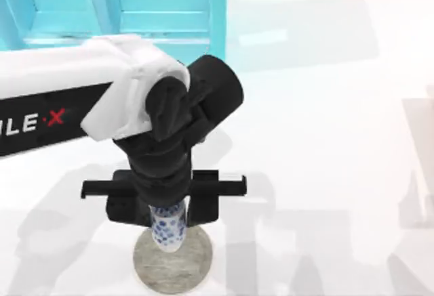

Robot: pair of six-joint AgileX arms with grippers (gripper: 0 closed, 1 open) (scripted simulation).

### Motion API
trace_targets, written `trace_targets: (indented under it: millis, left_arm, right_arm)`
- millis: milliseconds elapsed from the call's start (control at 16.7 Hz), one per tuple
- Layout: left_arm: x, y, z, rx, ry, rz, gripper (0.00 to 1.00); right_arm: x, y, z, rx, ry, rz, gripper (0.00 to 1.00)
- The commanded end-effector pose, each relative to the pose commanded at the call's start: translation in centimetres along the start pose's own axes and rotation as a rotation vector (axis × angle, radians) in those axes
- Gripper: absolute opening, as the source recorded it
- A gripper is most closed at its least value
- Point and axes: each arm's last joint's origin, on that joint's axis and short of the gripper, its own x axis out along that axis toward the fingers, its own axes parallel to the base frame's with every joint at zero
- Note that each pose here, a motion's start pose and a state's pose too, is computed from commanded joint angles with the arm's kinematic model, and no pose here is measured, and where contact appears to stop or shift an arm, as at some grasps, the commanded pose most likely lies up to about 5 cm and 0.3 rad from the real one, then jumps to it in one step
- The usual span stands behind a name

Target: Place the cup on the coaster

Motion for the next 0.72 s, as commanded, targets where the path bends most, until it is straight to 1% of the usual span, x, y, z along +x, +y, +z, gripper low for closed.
trace_targets:
  millis: [300,540,720]
  left_arm:
    - [4.1,0.0,-0.1,-0.004,-0.004,-0.008,0.00]
    - [4.5,0.0,-0.1,-0.004,-0.003,-0.005,0.00]
    - [4.5,0.0,-0.1,-0.004,-0.003,-0.005,0.23]
  right_arm:
    - [0.0,0.0,0.0,0.000,0.000,0.000,1.00]
    - [0.0,0.0,0.0,0.000,0.000,0.000,1.00]
    - [0.0,0.0,0.0,0.000,0.000,0.000,1.00]
